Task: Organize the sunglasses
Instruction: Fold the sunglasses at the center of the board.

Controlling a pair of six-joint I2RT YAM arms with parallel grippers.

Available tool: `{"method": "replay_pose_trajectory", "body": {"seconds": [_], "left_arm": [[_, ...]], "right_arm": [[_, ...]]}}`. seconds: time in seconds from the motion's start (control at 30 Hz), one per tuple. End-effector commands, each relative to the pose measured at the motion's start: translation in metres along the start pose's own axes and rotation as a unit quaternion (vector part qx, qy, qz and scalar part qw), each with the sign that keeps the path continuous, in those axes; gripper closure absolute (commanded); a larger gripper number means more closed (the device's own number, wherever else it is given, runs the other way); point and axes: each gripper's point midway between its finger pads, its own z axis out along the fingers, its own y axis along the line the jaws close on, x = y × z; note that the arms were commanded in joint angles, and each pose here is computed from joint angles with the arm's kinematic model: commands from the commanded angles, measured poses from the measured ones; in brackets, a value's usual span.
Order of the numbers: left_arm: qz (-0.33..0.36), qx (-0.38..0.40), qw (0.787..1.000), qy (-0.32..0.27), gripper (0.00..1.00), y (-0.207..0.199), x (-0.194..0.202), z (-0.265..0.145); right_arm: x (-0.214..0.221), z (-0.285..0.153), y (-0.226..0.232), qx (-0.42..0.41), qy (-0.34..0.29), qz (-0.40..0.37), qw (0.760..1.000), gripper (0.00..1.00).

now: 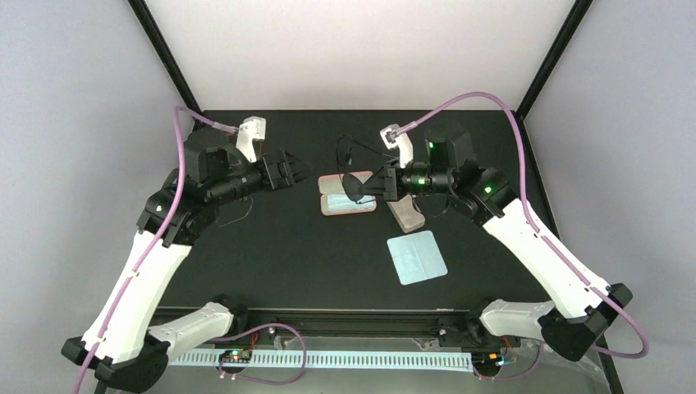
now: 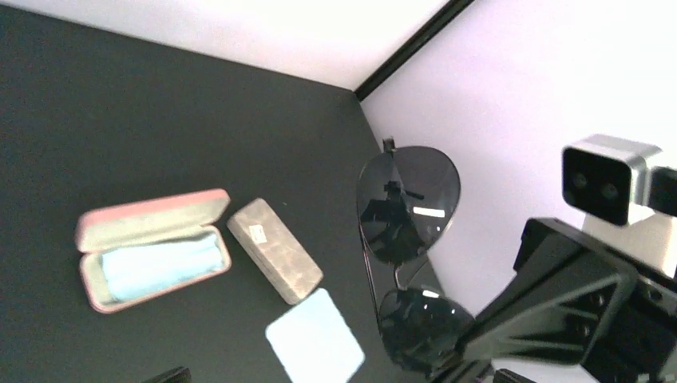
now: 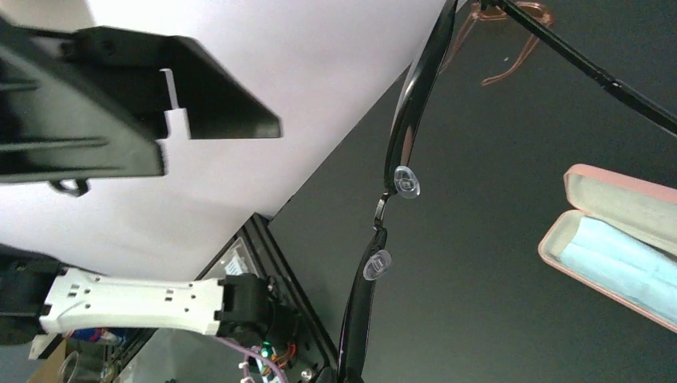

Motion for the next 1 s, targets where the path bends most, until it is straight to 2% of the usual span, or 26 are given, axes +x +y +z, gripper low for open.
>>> {"method": "replay_pose_trajectory", "body": {"seconds": [0.0,0.13,0.37,0.53,0.73,0.87,0.97], "left_arm": [[-0.067,0.063,0.996,0.017,0.01,-0.028,-0.002,-0.002],[-0.090,0.086,0.992,0.024,0.01,-0.037,0.000,0.000],[-0.092,0.110,0.989,0.026,0.01,-0.050,-0.004,0.008],[-0.102,0.076,0.991,0.042,0.01,-0.040,0.000,0.017],[-0.112,0.054,0.992,0.033,0.02,-0.032,0.005,0.018],[-0.111,0.052,0.992,0.030,0.07,-0.034,0.005,0.022],[-0.105,0.046,0.993,0.033,0.14,-0.036,0.007,0.028]], "right_arm": [[0.004,-0.012,0.025,-0.010,-0.011,-0.022,1.000,0.99],[0.013,-0.014,0.041,-0.027,0.004,-0.025,0.999,0.99],[0.029,-0.003,0.075,-0.068,0.042,-0.051,0.995,0.99],[0.022,0.000,0.081,-0.065,0.049,-0.058,0.995,0.99],[0.026,0.006,0.074,-0.054,0.063,-0.067,0.994,0.99],[0.027,0.005,0.069,-0.039,0.064,-0.071,0.995,0.99],[0.029,0.006,0.066,-0.031,0.066,-0.071,0.995,0.99]]}}
